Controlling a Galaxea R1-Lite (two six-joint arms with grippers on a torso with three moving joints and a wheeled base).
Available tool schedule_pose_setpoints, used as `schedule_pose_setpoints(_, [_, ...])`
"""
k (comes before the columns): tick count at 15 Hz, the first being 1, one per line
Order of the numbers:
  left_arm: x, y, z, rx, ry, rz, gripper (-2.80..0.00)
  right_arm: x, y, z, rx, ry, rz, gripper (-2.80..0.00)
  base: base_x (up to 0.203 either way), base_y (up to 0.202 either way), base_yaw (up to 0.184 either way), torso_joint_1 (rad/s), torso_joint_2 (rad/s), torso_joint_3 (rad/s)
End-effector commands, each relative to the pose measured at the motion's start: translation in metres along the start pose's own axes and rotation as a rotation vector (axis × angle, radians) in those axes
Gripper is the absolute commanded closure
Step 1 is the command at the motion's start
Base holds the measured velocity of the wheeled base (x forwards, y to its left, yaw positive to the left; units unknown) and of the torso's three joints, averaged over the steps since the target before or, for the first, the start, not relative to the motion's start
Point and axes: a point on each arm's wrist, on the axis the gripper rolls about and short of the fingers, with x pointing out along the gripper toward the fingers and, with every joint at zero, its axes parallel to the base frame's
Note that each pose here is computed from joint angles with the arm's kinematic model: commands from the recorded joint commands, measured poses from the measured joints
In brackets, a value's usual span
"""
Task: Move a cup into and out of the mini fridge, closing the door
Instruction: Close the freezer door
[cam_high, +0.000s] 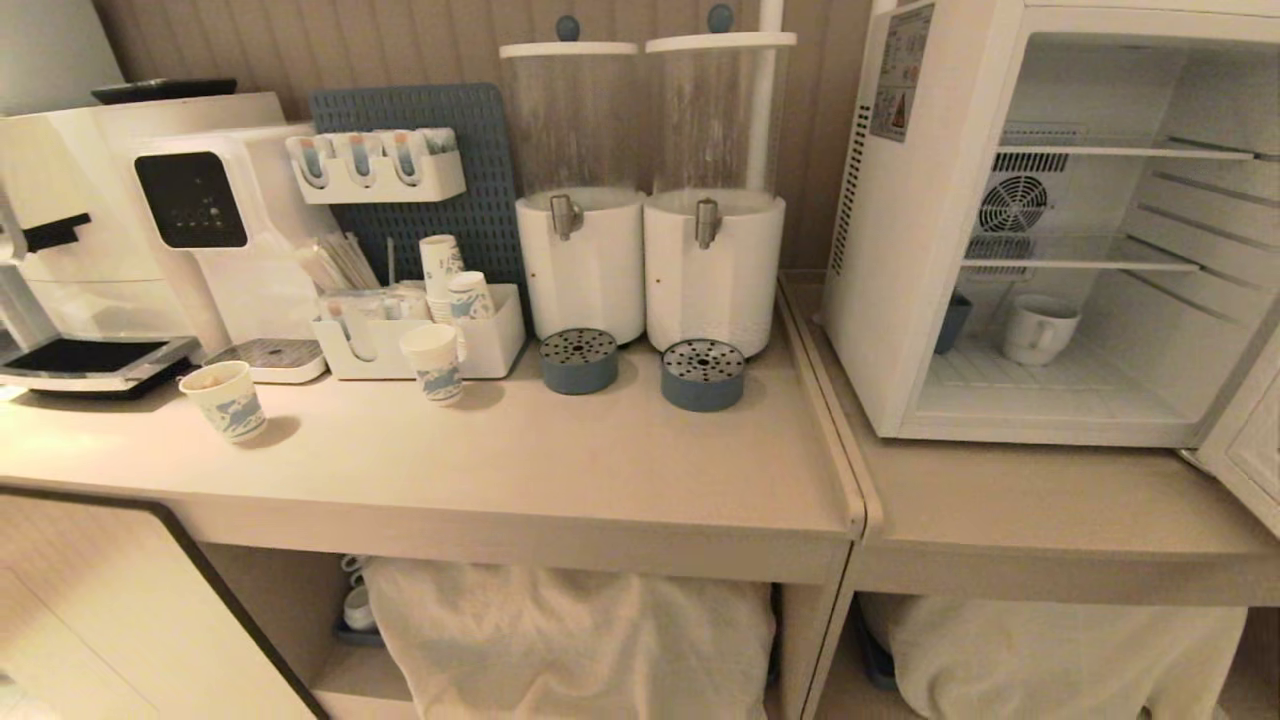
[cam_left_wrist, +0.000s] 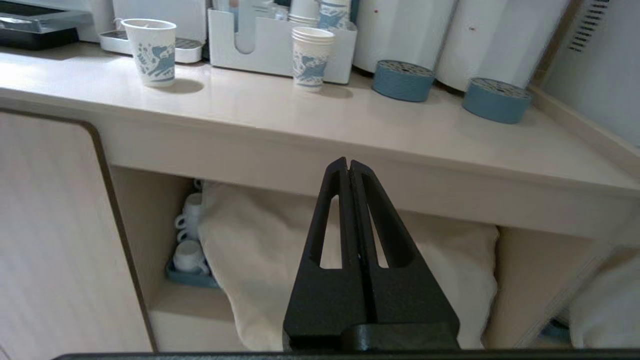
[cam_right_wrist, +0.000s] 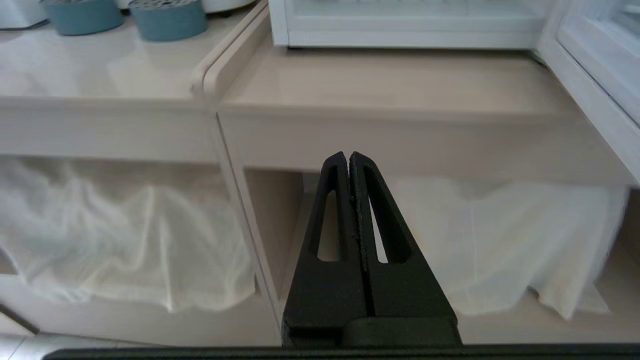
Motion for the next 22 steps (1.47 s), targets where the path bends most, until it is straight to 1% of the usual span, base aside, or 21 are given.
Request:
schedule_pose_setpoints(1, [0.0015, 0.0019, -0.0113, -0.002, 0.034, 0.006, 0.0, 0.0002, 0.0, -0.0001, 0.0, 0.002, 0.001, 0.0, -0.187, 0.0, -0.002, 0.0, 0.0, 0.007])
schedule_pose_setpoints(9, [0.0015, 0.0019, -0.0113, -0.002, 0.034, 0.006, 0.0, 0.0002, 0.0, -0.0001, 0.0, 0.002, 0.001, 0.0, -0.187, 0.0, -0.001, 0.001, 0.0, 0.001])
schedule_pose_setpoints(18, [0.0015, 0.0019, -0.0113, -0.001, 0.034, 0.006, 0.0, 0.0006, 0.0, 0.0001, 0.0, 0.008, 0.001, 0.0, -0.008, 0.0, 0.001, 0.0, 0.0, 0.001])
schedule_pose_setpoints(22, [0.0015, 0.0019, -0.0113, -0.001, 0.034, 0.006, 0.0, 0.0009, 0.0, 0.0002, 0.0, 0.011, 0.001, 0.0, 0.001, -0.159, 0.0, 0.004, 0.0, 0.002])
